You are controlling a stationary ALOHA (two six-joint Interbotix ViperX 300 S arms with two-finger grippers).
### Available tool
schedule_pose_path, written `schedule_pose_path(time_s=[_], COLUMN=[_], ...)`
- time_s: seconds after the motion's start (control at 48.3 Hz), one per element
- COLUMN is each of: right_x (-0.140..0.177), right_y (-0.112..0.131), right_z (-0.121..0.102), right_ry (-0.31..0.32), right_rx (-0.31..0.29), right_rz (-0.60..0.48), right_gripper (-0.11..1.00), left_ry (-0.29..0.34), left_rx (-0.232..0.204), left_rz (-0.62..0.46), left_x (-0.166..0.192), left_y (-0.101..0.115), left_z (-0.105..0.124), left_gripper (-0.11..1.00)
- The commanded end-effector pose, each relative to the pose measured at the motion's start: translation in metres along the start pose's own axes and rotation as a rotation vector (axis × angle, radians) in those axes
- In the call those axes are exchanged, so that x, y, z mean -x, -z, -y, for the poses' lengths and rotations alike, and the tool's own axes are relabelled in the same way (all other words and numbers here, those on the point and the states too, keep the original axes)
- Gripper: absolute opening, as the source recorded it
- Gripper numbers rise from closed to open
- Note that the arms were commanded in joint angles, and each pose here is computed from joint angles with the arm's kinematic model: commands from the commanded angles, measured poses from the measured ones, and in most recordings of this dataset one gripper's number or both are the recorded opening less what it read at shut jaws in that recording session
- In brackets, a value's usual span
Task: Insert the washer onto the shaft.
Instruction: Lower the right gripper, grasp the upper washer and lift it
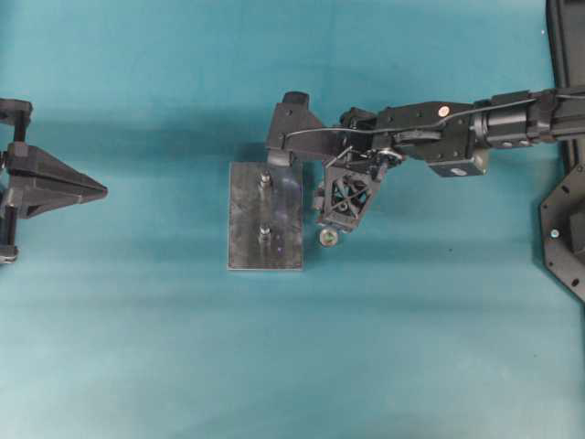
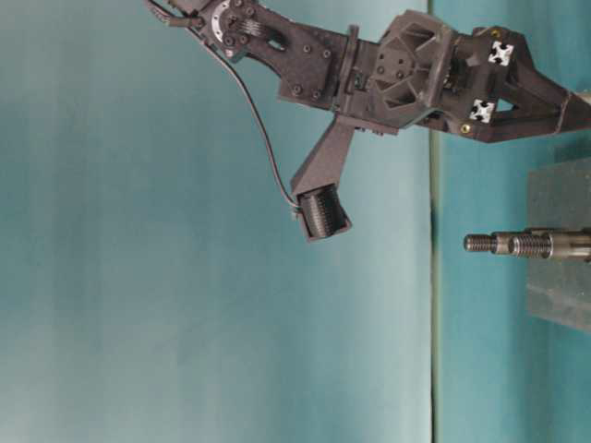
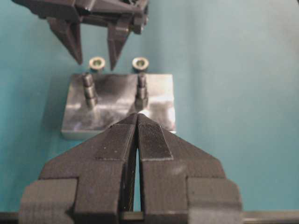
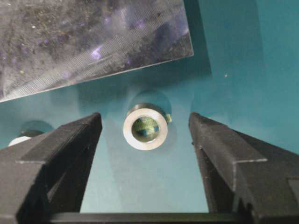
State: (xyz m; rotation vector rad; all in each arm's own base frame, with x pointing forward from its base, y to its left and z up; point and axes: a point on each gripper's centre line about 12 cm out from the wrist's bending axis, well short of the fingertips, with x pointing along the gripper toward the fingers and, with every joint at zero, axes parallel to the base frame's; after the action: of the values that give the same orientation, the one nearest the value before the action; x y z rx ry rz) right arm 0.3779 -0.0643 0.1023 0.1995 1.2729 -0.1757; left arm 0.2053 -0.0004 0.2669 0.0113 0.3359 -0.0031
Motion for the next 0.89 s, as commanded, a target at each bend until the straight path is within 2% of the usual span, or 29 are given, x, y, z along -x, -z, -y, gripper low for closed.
schedule_pose_path(time_s=[0.0, 0.29, 0.559, 0.87], right_x=[0.009, 0.004, 0.003, 0.026], right_y=[-0.009, -0.007, -0.009, -0.022], right_z=[0.0, -0.004, -0.007, -0.006], right_ry=[-0.001, -0.003, -0.005, -0.007], right_rx=[0.01, 0.015, 0.018, 0.014], right_rz=[0.028, 0.01, 0.005, 0.013], right_gripper=[0.77, 0.73, 0.34, 0.34], left_ry=[-0.002, -0.002, -0.002, -0.002], left_rx=[-0.003, -0.003, -0.003, 0.001], left_rz=[0.014, 0.015, 0.014, 0.015], left_x=[0.0, 0.0, 0.0, 0.0], left_y=[-0.006, -0.006, -0.005, -0.005], left_z=[0.0, 0.0, 0.0, 0.0], left_gripper=[0.0, 0.0, 0.0, 0.0])
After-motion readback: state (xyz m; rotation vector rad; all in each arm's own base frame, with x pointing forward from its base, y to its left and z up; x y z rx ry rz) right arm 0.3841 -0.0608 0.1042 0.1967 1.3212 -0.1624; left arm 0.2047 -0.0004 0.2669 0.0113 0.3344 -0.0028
